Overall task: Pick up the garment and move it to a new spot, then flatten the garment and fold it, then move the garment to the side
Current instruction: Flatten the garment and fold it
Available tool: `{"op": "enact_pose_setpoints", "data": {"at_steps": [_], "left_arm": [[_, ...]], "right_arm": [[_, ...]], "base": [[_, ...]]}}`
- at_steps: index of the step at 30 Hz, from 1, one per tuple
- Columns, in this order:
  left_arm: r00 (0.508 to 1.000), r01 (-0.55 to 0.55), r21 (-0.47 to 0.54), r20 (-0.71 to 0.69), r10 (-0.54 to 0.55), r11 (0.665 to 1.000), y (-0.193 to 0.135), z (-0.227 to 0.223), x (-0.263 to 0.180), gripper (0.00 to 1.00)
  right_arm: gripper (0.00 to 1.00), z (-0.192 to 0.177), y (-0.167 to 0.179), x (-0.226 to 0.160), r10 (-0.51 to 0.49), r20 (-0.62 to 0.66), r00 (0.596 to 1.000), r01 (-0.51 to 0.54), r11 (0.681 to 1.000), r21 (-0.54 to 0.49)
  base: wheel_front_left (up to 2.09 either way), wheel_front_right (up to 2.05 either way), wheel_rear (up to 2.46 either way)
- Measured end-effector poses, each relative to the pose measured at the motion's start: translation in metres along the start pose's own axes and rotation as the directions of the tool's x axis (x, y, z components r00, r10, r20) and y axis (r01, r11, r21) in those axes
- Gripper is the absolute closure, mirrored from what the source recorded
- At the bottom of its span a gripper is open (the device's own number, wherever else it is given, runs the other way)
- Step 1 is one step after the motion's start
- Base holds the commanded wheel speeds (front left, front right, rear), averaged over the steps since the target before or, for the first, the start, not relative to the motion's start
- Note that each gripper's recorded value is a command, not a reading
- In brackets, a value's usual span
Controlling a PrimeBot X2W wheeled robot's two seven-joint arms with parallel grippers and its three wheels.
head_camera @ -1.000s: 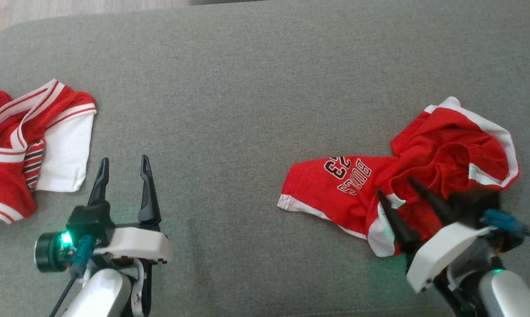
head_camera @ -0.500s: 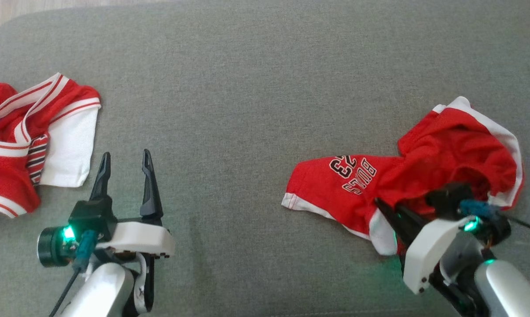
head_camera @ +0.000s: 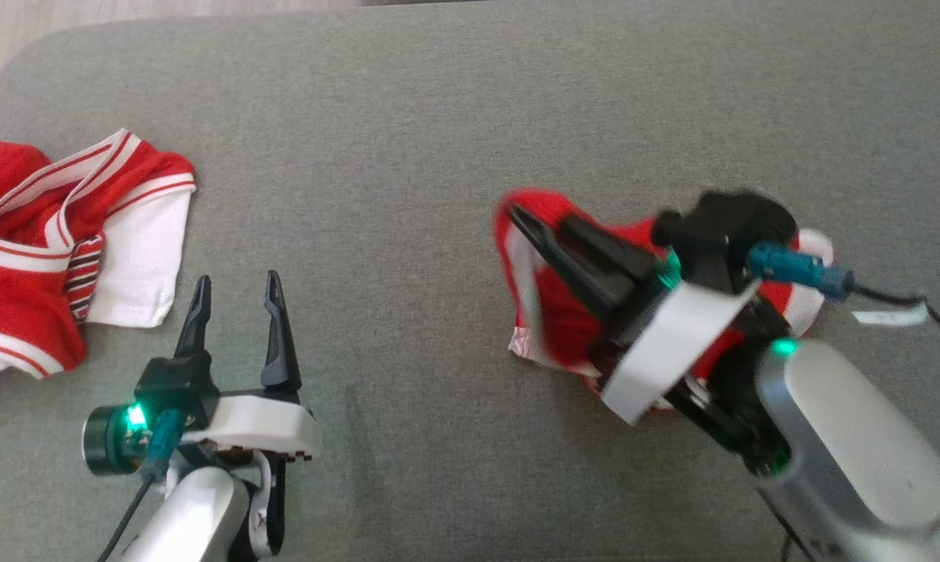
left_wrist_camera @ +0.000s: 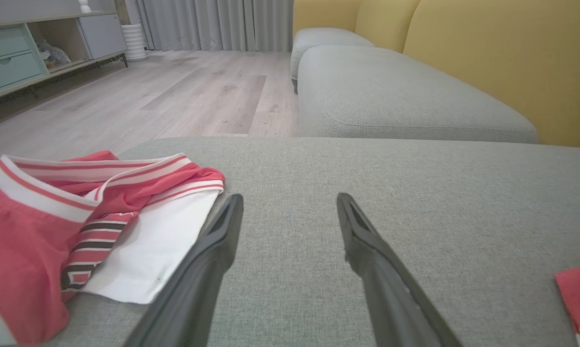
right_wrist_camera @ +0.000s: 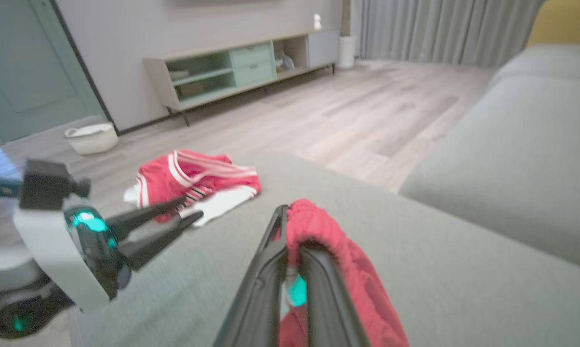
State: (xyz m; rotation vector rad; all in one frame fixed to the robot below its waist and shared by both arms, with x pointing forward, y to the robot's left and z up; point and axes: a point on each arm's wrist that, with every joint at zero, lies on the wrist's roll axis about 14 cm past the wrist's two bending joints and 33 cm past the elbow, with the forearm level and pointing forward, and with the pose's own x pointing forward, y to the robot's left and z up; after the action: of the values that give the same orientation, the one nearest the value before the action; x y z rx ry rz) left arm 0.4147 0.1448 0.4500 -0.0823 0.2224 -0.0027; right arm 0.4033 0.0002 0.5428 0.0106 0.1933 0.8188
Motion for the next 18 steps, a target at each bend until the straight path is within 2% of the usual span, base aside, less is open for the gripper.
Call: {"op": "enact_pose_setpoints", "data": {"at_steps": [5, 9, 11, 13, 15, 18], "left_arm": [[1.0, -0.004, -0.006, 0.009, 0.004, 1.0, 0.002, 0.003, -0.003, 0.0], [1.0, -0.014, -0.013, 0.014, 0.014, 1.0, 0.004, 0.003, -0.004, 0.0], [1.0, -0.01, -0.013, 0.018, 0.01, 1.0, 0.003, 0.003, -0.004, 0.0], [1.0, -0.006, -0.016, 0.015, 0.006, 1.0, 0.001, 0.002, -0.003, 0.0], [1.0, 0.0, -0.016, 0.011, 0.0, 1.0, -0.001, 0.0, -0.001, 0.0], [1.0, 0.014, -0.016, 0.001, -0.014, 1.0, -0.006, -0.003, 0.002, 0.0]], "right_arm": [[1.0, 0.066, 0.009, 0.016, 0.057, 0.199, 0.978, -0.045, 0.997, -0.065], [1.0, 0.081, -0.017, 0.007, -0.025, 0.271, 0.962, 0.031, 0.999, -0.02], [1.0, 0.067, -0.039, -0.002, -0.105, 0.248, 0.963, 0.098, 0.994, 0.039], [1.0, 0.033, -0.062, -0.014, -0.197, 0.165, 0.966, 0.179, 0.977, 0.119], [1.0, -0.012, -0.081, -0.033, -0.287, 0.05, 0.957, 0.272, 0.941, 0.199], [1.0, -0.076, -0.1, -0.068, -0.386, -0.124, 0.914, 0.406, 0.865, 0.294]], "base": [[0.0, 0.0, 0.0], [0.0, 0.0, 0.0], [0.0, 0.0, 0.0], [0.0, 0.0, 0.0], [0.0, 0.0, 0.0], [0.0, 0.0, 0.0]]}}
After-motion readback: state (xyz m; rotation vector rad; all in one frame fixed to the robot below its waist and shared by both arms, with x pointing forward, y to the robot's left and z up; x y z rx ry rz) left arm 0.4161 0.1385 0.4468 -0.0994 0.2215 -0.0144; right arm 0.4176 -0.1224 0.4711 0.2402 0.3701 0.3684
